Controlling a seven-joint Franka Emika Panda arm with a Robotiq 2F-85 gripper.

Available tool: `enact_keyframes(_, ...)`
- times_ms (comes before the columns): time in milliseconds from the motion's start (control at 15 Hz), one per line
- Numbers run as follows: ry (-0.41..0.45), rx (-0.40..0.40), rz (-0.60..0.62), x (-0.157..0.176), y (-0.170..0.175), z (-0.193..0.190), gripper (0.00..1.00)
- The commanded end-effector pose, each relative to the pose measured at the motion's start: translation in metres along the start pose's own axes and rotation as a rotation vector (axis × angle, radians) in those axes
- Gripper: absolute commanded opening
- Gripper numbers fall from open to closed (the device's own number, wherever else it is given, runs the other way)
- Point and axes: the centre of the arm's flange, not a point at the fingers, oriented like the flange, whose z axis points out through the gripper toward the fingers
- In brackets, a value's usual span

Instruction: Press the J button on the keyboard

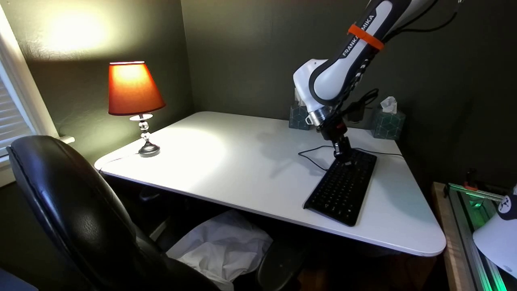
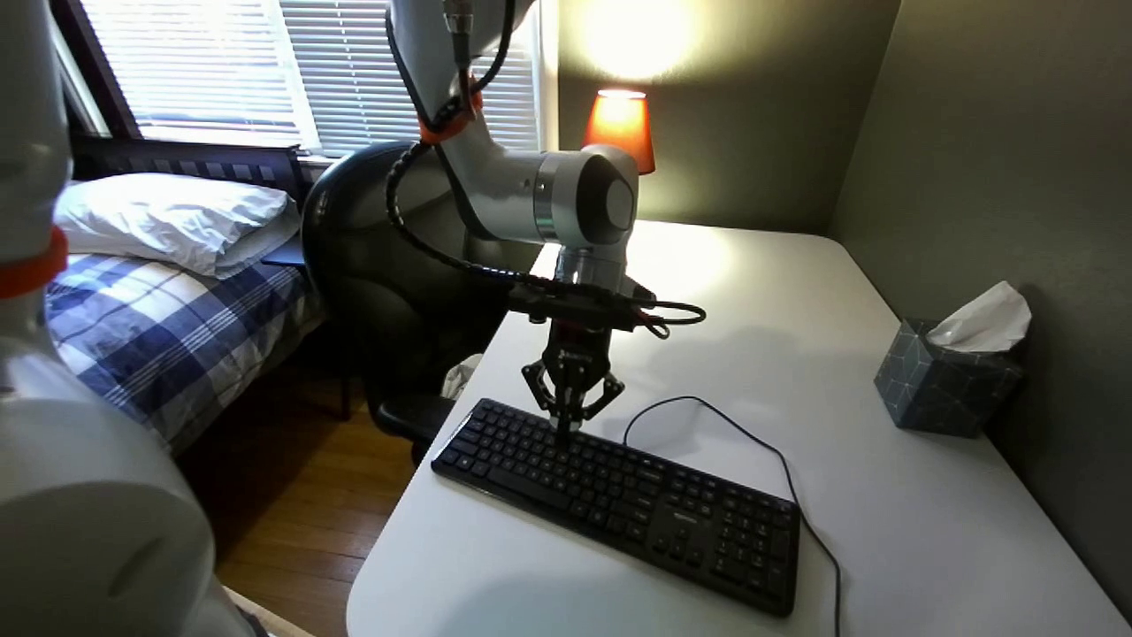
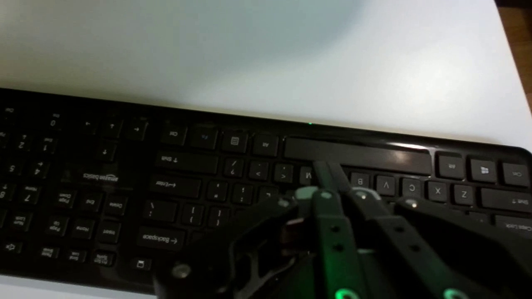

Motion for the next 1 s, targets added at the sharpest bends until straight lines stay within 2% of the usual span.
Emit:
enact_keyframes(0, -0.008, -0.008, -0.029, 0.015, 0.002, 0.009, 0.00)
enact_keyframes(933, -0.058, 0.025, -0.126, 0.045, -0.002, 0.032, 0.00)
